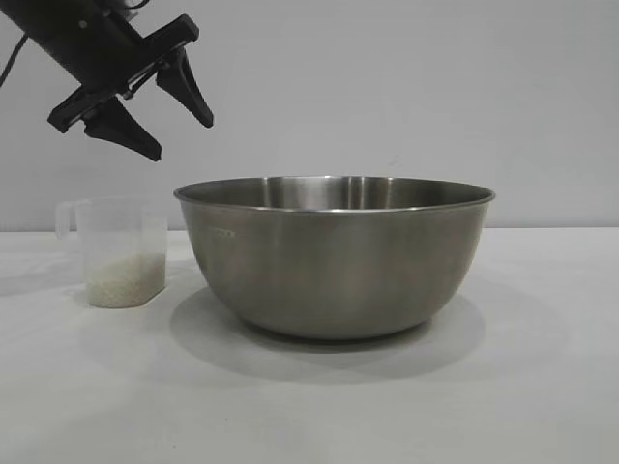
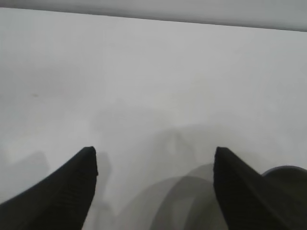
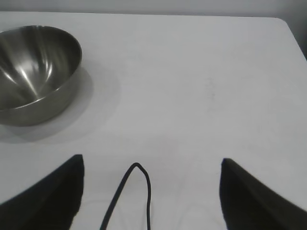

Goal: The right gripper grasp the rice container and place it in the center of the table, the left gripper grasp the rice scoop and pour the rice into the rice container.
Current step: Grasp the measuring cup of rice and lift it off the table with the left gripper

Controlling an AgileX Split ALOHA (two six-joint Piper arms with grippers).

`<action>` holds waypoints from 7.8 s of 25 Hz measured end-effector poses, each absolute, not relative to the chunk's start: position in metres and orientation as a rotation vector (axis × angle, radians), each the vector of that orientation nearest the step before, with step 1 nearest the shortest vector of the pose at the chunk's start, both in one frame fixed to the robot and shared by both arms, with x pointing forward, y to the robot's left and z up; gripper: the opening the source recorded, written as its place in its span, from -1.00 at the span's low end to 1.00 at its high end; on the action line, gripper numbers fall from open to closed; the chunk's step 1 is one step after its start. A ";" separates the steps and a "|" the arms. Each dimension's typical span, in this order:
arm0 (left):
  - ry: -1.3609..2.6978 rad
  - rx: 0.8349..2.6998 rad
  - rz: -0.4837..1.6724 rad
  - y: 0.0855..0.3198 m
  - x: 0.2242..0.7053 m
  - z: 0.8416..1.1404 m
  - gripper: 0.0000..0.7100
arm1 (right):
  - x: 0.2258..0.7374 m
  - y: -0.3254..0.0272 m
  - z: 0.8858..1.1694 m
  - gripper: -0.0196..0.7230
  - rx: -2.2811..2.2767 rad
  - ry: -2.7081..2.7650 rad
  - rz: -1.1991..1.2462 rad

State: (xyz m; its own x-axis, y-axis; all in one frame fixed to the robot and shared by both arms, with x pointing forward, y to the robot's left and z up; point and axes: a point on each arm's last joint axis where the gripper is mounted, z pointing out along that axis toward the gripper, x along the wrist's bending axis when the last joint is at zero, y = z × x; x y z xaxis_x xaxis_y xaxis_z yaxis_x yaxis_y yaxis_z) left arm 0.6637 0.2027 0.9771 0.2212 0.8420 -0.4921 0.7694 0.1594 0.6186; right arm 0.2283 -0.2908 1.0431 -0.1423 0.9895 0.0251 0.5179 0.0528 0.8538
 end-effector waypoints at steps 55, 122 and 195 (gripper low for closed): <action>1.520 1.782 0.527 0.260 0.430 1.027 0.42 | 0.228 -0.291 1.043 0.40 1.518 1.727 0.995; 1.337 1.604 1.029 0.218 0.480 0.869 -0.28 | 0.228 -0.291 1.043 0.40 1.518 1.727 0.995; 0.830 1.650 1.162 0.204 0.564 0.896 -1.00 | 0.228 -0.291 1.043 0.40 1.518 1.727 0.995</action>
